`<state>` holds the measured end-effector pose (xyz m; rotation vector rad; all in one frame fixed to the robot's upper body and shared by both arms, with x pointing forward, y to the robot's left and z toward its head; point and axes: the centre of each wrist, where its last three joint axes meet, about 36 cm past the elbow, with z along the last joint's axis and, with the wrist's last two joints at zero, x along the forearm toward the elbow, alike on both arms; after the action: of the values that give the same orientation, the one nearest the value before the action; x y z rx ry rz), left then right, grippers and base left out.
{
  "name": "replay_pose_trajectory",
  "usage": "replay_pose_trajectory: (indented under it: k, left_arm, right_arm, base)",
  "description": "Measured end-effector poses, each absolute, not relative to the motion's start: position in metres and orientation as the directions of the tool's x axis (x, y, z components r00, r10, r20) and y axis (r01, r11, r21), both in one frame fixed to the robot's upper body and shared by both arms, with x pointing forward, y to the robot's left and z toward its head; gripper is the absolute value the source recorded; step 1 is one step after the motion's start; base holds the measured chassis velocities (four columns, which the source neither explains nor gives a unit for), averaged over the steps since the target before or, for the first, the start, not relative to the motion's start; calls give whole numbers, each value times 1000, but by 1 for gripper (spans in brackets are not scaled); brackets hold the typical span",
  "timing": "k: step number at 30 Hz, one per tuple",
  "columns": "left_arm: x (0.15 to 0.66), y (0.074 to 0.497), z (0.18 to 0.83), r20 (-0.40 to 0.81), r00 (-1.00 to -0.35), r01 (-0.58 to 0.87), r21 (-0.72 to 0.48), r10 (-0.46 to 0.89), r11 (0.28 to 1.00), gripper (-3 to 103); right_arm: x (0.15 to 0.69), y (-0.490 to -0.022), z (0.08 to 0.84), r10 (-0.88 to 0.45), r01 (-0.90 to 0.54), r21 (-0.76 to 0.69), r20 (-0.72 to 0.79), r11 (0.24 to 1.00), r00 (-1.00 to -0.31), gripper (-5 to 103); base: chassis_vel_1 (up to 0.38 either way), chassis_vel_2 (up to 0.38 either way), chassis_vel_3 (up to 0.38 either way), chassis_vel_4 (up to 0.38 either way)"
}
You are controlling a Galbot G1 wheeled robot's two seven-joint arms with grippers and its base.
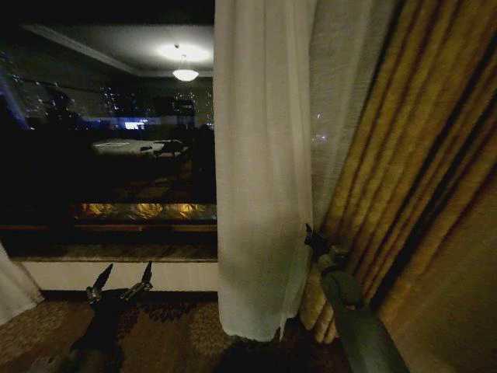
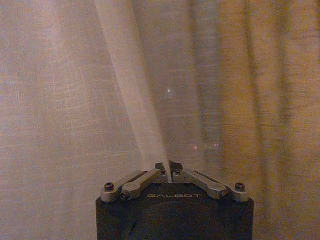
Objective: Open the curtains by pulling them apart, changing their state from closed to fully open.
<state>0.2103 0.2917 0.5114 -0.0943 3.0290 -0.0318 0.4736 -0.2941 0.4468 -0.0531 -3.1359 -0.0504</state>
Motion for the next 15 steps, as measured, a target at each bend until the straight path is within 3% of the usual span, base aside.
replay_pose_trajectory:
  k: [7, 9, 11, 15]
  left_arm:
    - [210, 293, 511, -109, -992, -63, -24, -65, 998, 100]
    - [210, 293, 510, -108, -992, -65, -24, -67, 998, 100]
    - [210, 293, 510, -107, -992, -65, -24, -67, 998, 100]
    - [211, 293, 508, -106, -992, -65, -28, -68, 997, 100]
  right_arm:
    - [473, -289, 440, 25, 25, 11, 12, 1000, -1000, -3]
    - [471, -288, 437, 21, 21, 1, 20, 1000, -1000, 8]
    - [470, -288, 436, 20, 20, -1, 23, 1000, -1000, 8]
    - [462, -288, 434, 18, 17, -7, 31, 1000, -999, 24]
  base:
    - [-29, -26, 40, 25]
    - [33, 58, -41, -34]
    - [51, 63, -61, -38]
    - [14, 7, -6, -12]
